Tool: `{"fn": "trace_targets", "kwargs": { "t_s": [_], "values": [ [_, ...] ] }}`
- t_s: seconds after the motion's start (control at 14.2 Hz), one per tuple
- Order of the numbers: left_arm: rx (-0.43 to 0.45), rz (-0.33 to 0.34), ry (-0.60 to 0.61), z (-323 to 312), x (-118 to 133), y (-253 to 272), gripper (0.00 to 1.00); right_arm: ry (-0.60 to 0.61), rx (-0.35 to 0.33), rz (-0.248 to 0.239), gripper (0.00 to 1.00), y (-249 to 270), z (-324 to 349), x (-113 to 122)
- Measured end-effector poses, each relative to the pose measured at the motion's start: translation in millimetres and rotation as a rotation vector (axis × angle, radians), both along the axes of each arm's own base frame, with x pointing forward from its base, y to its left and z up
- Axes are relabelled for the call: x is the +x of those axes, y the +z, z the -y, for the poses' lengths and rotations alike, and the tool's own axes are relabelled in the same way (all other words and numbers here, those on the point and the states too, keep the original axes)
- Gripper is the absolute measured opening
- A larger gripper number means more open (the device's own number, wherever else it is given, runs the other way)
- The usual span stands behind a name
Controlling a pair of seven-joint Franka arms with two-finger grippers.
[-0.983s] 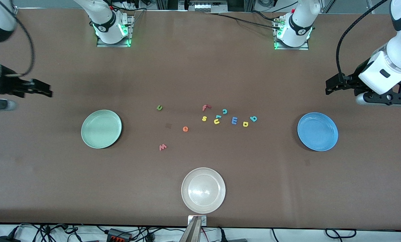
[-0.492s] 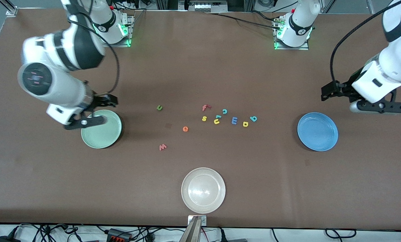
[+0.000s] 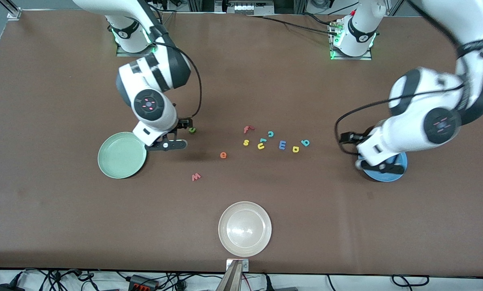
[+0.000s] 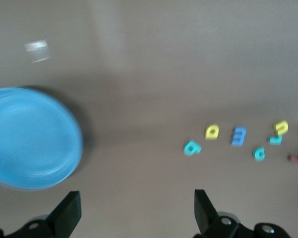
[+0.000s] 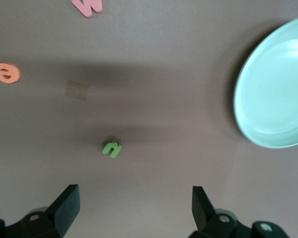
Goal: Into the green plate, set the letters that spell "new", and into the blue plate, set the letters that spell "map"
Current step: 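Reach the right gripper to green n while the left gripper reaches yellow a, then grasp green n with the right gripper while the left gripper grasps yellow a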
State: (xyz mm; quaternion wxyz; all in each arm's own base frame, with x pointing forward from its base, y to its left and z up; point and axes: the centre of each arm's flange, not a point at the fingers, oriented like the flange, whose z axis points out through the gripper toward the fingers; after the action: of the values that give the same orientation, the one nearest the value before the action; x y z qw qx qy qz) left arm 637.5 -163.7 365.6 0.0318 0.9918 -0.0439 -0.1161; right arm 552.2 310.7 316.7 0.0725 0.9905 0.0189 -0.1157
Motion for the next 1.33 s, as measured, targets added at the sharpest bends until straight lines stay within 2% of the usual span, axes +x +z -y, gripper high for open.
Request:
{"fn": "trace_targets", "kwargs": {
  "t_s": [0.21, 0.42, 0.49, 0.56, 0.63, 0.7, 0.84, 0.91, 0.98, 1.19, 1.33],
  "values": [
    [0.028, -0.021, 0.089, 64, -7, -76, 1.0, -0.134, -0.024, 0.026, 1.0, -36, 6, -10],
    [0.078, 0.007, 0.108, 118, -32, -128, 1.0, -0.289, -0.026, 0.036, 0.98, -55, 3, -22],
    [0.087, 0.011, 0.105, 125, -41, -139, 1.0, -0.323, -0.019, 0.04, 0.92, -63, 1, -26],
    [0.088, 0.014, 0.103, 127, -47, -149, 0.99, -0.345, -0.013, 0.051, 0.92, -72, -1, -32],
    [0.085, 0.02, 0.103, 125, -51, -157, 0.96, -0.365, -0.009, 0.064, 0.86, -82, -3, -37],
    [0.08, 0.028, 0.102, 122, -53, -164, 0.86, -0.386, -0.007, 0.077, 0.81, -91, -3, -42],
    [0.069, 0.044, 0.103, 115, -57, -176, 0.83, -0.417, -0.006, 0.092, 0.8, -102, 0, -49],
    [0.065, 0.05, 0.103, 114, -59, -181, 0.74, -0.432, -0.004, 0.097, 0.75, -105, 1, -51],
    [0.06, 0.056, 0.103, 114, -61, -187, 0.69, -0.45, 0.002, 0.101, 0.72, -108, 2, -52],
    [0.051, 0.064, 0.103, 116, -63, -199, 0.7, -0.506, 0.047, 0.107, 0.69, -115, 4, -55],
    [0.049, 0.066, 0.102, 117, -63, -199, 0.7, -0.514, 0.05, 0.108, 0.67, -119, 6, -58]
  ]
}}
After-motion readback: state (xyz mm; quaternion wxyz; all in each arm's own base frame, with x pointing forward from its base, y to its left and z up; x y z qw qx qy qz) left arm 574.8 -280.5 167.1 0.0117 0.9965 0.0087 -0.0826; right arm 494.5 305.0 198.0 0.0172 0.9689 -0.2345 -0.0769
